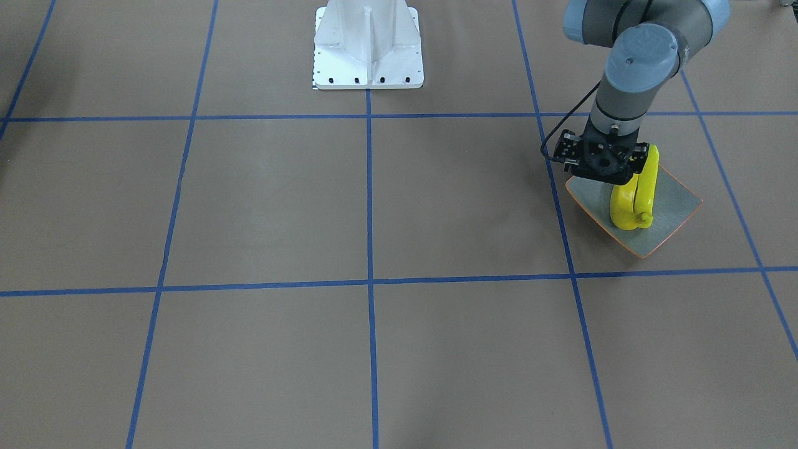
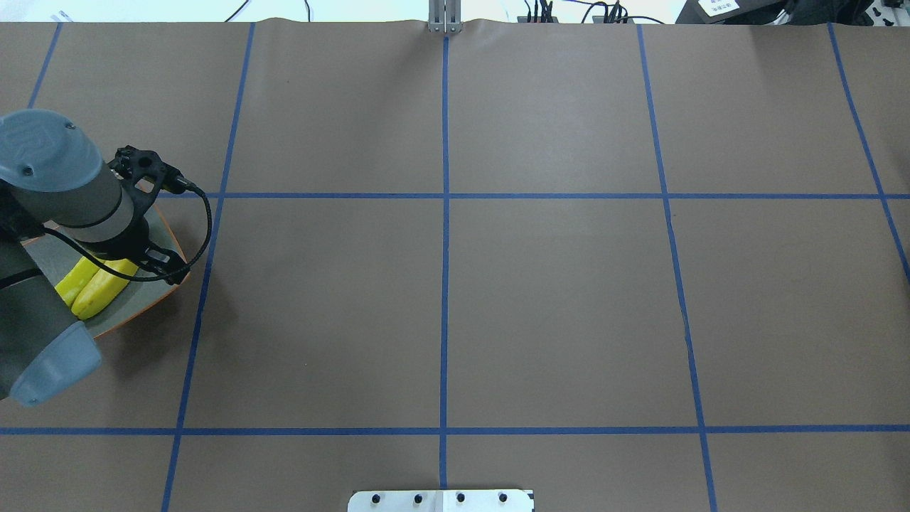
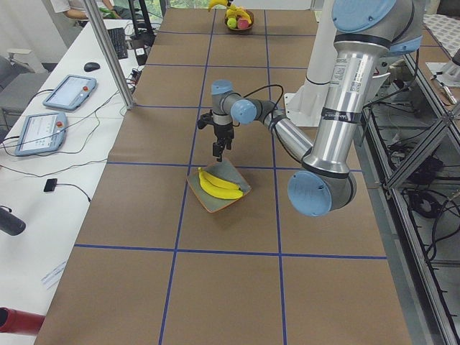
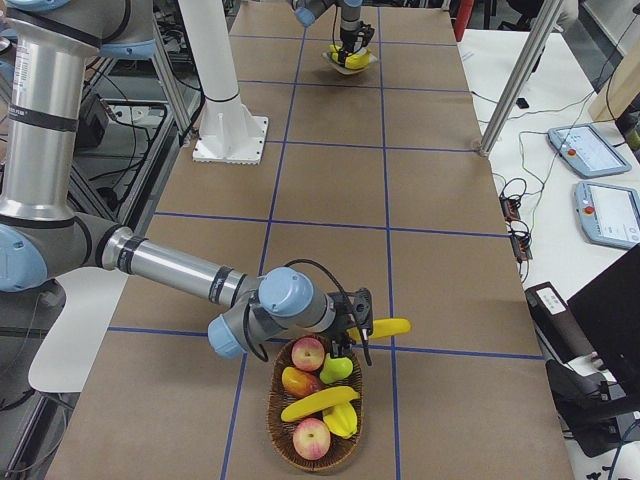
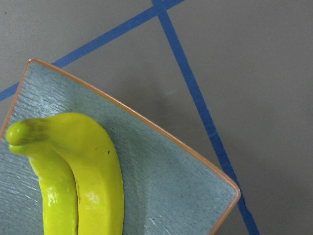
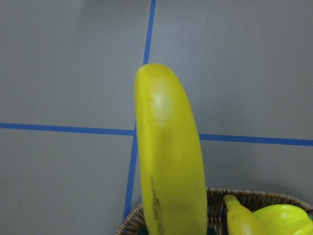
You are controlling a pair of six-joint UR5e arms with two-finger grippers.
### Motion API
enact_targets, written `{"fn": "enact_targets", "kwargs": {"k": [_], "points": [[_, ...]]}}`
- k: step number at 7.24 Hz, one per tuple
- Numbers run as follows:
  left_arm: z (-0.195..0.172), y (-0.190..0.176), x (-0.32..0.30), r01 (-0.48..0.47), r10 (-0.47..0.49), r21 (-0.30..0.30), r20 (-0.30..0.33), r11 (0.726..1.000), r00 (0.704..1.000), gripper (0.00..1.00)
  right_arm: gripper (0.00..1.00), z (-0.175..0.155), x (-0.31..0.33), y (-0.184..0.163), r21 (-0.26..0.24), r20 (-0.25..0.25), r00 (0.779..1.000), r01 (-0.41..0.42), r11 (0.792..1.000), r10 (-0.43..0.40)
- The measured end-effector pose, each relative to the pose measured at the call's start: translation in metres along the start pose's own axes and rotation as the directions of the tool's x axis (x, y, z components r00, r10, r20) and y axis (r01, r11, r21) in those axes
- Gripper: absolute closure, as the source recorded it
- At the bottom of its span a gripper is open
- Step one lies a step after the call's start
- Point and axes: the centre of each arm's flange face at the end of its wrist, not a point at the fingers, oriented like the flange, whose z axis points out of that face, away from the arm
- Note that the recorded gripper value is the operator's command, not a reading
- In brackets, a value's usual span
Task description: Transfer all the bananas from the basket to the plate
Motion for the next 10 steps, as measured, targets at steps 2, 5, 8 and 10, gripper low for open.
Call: {"fn": "enact_targets", "kwargs": {"k": [2, 5, 8, 10], "points": [[-0.015, -0.022, 0.027, 0.01, -0.005, 0.057, -0.081, 0.998, 0.997, 0.01, 1.0, 0.036, -0.107, -0.045, -0.041, 0.115, 0.991, -0.069, 0.997, 0.073], [-0.045, -0.049, 0.065, 0.086, -0.066, 0.095, -0.198, 0.992, 0.978, 0.01, 1.0, 0.092, -0.29, -0.094, -0.12, 0.257, 0.948, -0.161, 0.98, 0.188], [-0.08, -0.074, 0.106, 0.308, -0.241, 0.11, -0.4, 0.945, 0.884, 0.01, 1.0, 0.131, -0.469, -0.05, -0.097, 0.357, 0.915, -0.166, 0.981, 0.19], [-0.079, -0.08, 0.126, 0.401, -0.319, 0.011, -0.585, 0.916, 0.745, 0.01, 1.0, 0.138, -0.548, -0.02, -0.129, 0.418, 0.877, -0.2, 0.971, 0.236]]}}
